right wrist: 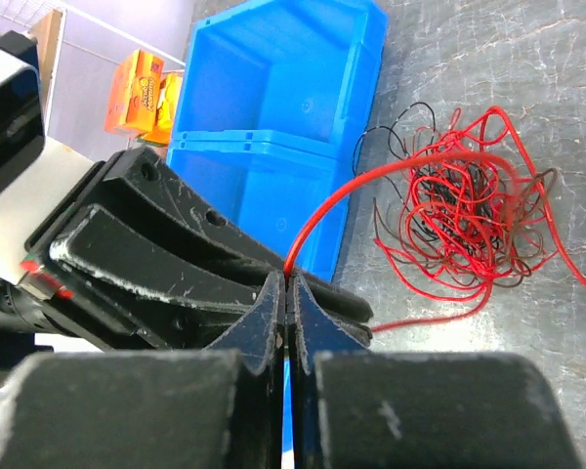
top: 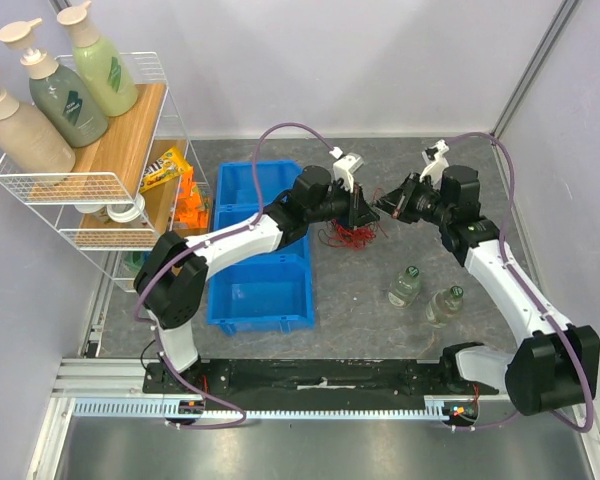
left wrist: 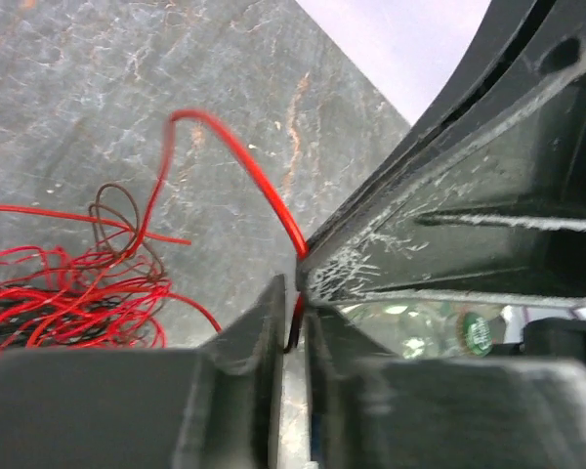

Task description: Untangle the cables

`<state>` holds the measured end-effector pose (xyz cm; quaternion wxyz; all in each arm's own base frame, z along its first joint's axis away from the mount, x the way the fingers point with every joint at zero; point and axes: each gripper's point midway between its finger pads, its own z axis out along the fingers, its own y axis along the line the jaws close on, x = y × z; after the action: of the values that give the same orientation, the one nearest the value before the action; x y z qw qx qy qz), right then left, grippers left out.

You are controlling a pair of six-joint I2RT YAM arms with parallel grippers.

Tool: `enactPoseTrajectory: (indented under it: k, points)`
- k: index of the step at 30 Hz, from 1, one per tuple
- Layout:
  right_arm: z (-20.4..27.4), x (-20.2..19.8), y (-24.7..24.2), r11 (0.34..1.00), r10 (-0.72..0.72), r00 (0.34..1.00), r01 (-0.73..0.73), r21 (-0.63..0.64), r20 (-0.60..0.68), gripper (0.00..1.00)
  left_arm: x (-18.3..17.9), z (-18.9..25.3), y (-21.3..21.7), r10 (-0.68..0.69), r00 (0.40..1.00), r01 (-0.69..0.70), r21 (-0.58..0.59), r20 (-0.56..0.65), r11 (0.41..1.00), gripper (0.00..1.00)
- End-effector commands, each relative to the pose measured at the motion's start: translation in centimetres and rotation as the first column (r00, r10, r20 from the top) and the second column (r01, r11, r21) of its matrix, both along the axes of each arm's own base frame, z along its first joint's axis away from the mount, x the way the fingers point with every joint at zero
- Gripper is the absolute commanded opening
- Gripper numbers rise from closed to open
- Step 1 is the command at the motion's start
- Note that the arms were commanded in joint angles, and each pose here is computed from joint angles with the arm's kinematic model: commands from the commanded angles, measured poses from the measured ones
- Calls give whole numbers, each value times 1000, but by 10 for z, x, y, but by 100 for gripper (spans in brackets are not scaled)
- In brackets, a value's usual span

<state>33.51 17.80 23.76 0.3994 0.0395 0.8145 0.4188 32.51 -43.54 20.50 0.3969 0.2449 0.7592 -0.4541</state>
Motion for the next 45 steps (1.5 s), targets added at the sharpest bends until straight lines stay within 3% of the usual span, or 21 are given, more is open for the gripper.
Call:
enactPoseTrajectory:
  k: [1, 2, 3, 4, 5, 8, 11, 15, 19, 26, 31, 37, 41, 45]
  points:
    - [26, -10, -4, 1000, -20, 998, 18, 18, 64, 3, 17, 26, -7, 34, 995, -31, -27, 90, 999, 2]
    - [25, -7, -13, 998, -57, 995, 59, -23, 77, 12, 17, 30, -5, 39, 994, -36, -27, 98, 999, 2]
    - [23, -4, -23, 991, -97, 991, 104, -80, 88, 25, 15, 35, -3, 38, 994, -35, -27, 105, 999, 2]
    - [17, 3, -45, 963, -185, 977, 202, -181, 104, 47, 12, 42, -1, 33, 993, -30, -31, 112, 999, 2]
    - [14, 7, -66, 920, -249, 958, 279, -276, 140, 56, 9, 49, 2, 31, 992, -27, -35, 120, 999, 2]
    - [2, 6, -108, 800, -365, 913, 407, -441, 182, 70, 0, 71, 10, 19, 989, -13, -46, 146, 999, 2]
    - [-10, -1, -116, 776, -369, 911, 410, -479, 183, 80, -5, 94, 14, 18, 989, -12, -44, 148, 999, 2]
    - [-41, 0, -102, 808, -300, 947, 317, -496, 117, 82, -15, 127, 11, -29, 989, 41, -83, 145, 996, 2]
    - [-51, 8, -62, 899, -104, 991, 130, -417, 83, 81, -27, 154, 5, -92, 984, 113, -134, 152, 985, 2]
    - [-32, 11, -27, 969, -35, 991, 65, -237, 129, 82, -39, 188, 0, -152, 975, 183, -191, 163, 964, 2]
    - [-64, 10, -15, 973, -8, 999, 18, -232, 41, 74, -41, 217, -1, -159, 965, 205, -225, 206, 952, 2]
    - [-98, 15, -32, 946, -97, 995, 88, -313, -12, 56, -40, 263, -2, -156, 949, 227, -252, 274, 941, 2]
    - [-118, 37, -83, 818, -368, 929, 309, -485, -30, 56, -56, 312, 5, -172, 930, 274, -301, 325, 914, 2]
    - [-137, 56, -115, 723, -497, 866, 382, -575, -50, 61, -74, 361, 25, -132, 908, 285, -355, 398, 890, 2]
